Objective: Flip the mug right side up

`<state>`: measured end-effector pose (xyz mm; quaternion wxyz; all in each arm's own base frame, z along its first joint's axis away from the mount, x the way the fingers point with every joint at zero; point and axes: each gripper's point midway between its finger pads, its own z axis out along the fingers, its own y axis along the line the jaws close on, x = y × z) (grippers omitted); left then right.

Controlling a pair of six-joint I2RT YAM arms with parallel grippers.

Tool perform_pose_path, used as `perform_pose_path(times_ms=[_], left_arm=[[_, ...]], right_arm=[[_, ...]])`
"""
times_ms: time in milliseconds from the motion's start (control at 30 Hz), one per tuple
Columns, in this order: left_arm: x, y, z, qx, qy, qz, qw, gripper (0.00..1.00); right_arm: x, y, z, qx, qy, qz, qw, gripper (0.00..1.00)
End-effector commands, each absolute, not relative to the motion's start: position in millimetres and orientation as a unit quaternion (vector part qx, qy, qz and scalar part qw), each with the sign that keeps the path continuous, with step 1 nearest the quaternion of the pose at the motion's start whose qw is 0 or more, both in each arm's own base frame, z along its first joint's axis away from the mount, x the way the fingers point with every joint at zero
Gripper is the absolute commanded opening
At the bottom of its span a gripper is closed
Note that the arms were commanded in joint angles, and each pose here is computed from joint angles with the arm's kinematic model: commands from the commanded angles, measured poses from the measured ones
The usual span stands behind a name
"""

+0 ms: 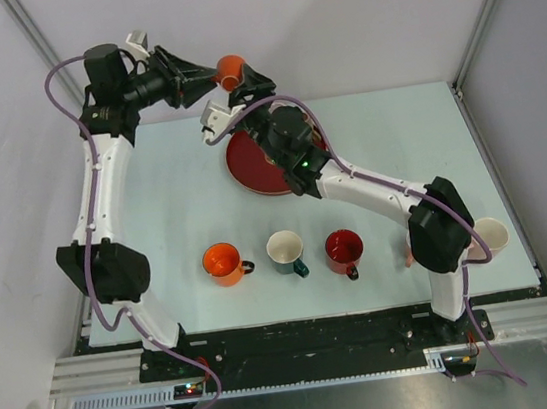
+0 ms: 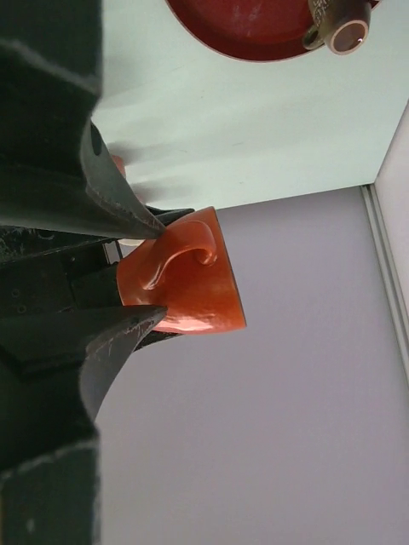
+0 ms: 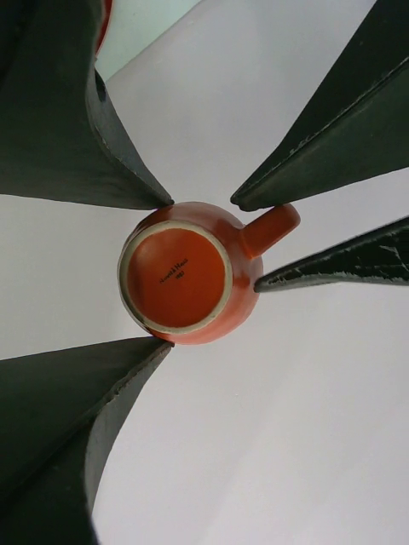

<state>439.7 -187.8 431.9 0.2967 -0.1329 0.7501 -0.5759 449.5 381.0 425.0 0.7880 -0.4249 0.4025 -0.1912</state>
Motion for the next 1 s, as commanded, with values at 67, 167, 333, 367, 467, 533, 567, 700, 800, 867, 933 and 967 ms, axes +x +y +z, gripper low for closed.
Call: perform_pose_path(times_ms=[67,167,333,367,467,533,567,700,800,867,933,967], left_arm=[[437,-196,436,-0.118,0.742,-0.595,0.284,0.26],[439,-197,435,-0.117,0.742,-0.595,0.284,0.10],[437,-199,428,-0.111,0.745,-0.598,0.274,0.01],[436,-199,428,-0.108,0.745,-0.598,0.274,0.00],[435,-199,422,-0.103,0.749,-0.595,0.273,0.00],[437,-198,417,-0.102,0.751,-0.590,0.277,0.00],[440,-196,414,-0.101,0.753,-0.585,0.283,0.00],[453,-187,397,-0.099,0.762,-0.562,0.306,0.00],[463,-180,383,-0.098,0.770,-0.544,0.319,0.00],[468,-177,374,-0.097,0.774,-0.537,0.321,0.00],[473,-175,364,-0.094,0.778,-0.532,0.320,0.00],[476,-176,357,-0.092,0.781,-0.530,0.317,0.00]], right_arm=[[435,381,458,-0.396,0.371,-0.191,0.818,0.00],[432,385,456,-0.403,0.368,-0.190,0.816,0.00],[430,388,452,-0.408,0.370,-0.188,0.813,0.00],[430,388,451,-0.409,0.371,-0.187,0.813,0.00],[430,390,445,-0.415,0.372,-0.183,0.810,0.00],[431,391,438,-0.420,0.377,-0.176,0.806,0.04],[431,393,432,-0.424,0.380,-0.172,0.804,0.10],[433,395,408,-0.438,0.397,-0.158,0.791,0.54],[434,396,388,-0.450,0.412,-0.149,0.779,0.76],[434,398,373,-0.464,0.422,-0.144,0.766,0.89],[434,399,355,-0.481,0.435,-0.139,0.748,0.96],[434,399,347,-0.486,0.443,-0.134,0.742,0.97]])
